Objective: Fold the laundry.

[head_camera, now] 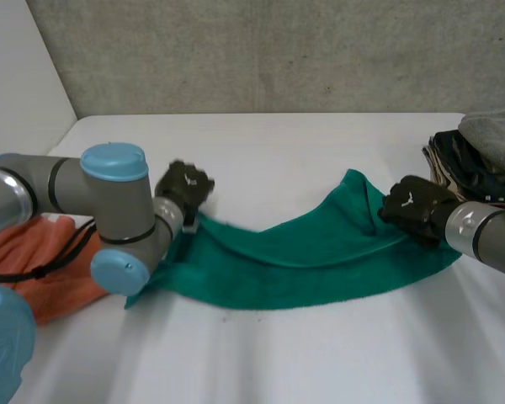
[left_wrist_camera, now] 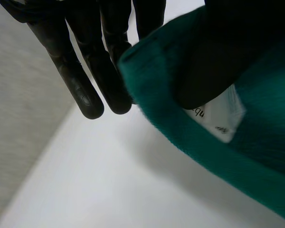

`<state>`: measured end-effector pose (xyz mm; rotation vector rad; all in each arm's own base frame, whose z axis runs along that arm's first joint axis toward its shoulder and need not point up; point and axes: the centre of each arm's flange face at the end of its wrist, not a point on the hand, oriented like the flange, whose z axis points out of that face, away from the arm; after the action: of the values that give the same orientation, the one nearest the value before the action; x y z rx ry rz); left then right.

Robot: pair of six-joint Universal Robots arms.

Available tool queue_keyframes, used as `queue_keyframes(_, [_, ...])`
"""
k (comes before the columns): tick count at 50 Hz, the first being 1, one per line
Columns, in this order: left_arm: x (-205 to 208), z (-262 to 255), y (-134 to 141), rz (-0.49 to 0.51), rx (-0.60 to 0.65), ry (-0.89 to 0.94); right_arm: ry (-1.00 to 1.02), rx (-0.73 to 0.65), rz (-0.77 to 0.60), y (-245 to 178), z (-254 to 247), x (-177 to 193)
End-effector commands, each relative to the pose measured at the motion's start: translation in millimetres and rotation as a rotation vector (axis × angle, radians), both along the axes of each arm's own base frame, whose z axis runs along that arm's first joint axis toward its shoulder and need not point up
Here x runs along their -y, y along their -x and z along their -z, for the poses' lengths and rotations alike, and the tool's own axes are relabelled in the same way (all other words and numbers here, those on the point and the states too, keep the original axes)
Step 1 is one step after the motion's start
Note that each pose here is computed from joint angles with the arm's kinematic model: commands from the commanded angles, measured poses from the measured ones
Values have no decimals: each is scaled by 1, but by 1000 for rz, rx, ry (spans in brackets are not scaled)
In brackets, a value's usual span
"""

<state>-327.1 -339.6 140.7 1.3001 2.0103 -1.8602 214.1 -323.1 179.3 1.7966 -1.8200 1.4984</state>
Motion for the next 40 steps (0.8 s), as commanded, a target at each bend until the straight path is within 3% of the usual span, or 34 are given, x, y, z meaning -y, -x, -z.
queue_keyframes(1, [45,-75,19,-42,-229,428,344,152,181,-11,-33,65])
queue_keyframes(8, [53,-206,11,-139,-509,869,857,673,274,-25,-149,104])
queue_keyframes(14, [41,-243,1,-160,-579,960,977,782,261,-26,-189,100])
queue_keyframes(22, [23,-208,-14,-158,-544,800,871,742,256,-30,-166,86])
queue_keyframes(29, [-1,-114,-23,-155,-431,517,504,580,246,-30,-72,59])
queue_keyframes(33, [-17,-71,-29,-160,-358,398,220,454,288,-25,-5,26])
queue_keyframes(40, [-38,-38,-38,-162,-279,288,-31,357,346,-14,32,-3])
